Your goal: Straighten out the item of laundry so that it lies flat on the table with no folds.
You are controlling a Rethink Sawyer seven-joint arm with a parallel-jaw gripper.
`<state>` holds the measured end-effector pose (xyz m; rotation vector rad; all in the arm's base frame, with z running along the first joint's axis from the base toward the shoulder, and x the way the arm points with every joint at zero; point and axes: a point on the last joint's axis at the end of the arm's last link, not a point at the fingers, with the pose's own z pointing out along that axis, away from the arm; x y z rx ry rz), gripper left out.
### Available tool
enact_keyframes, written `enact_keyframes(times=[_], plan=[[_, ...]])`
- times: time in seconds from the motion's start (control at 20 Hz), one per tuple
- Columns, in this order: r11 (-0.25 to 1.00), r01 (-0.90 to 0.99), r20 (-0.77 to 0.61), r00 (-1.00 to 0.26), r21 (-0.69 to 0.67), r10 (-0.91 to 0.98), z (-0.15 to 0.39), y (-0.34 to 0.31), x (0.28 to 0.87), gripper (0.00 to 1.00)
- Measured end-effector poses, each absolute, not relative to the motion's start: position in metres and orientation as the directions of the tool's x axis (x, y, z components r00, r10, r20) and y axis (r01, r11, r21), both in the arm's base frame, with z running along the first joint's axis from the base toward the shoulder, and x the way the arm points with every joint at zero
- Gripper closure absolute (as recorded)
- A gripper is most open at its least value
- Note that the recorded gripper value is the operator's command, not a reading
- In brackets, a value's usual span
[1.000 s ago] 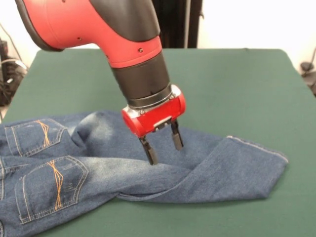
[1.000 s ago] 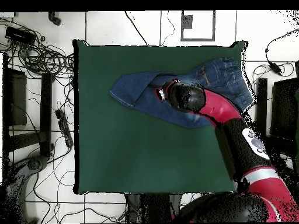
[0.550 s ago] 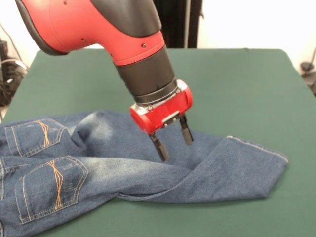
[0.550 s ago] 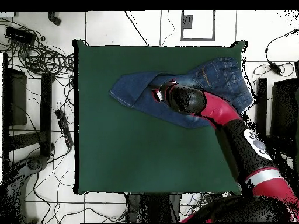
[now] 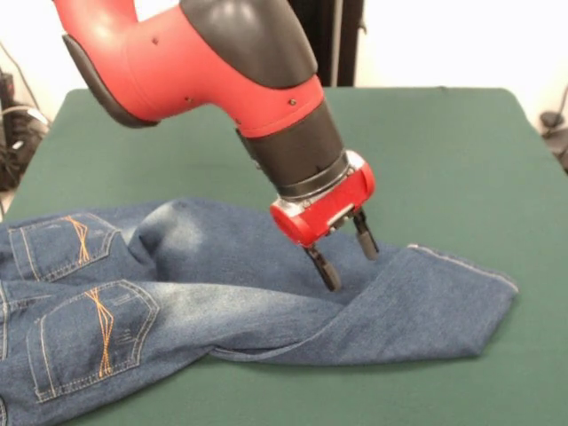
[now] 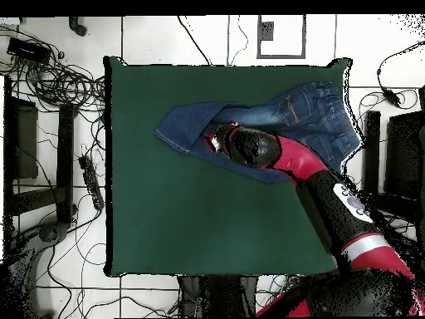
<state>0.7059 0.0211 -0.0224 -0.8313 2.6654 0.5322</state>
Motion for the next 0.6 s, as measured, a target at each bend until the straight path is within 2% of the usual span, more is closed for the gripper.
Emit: enact_keyframes(times=[0.6], plan=[[0.732, -0.632, -0.391, -0.759, 0.254, -0.52, -0.054, 0.038, 0.686, 0.0]])
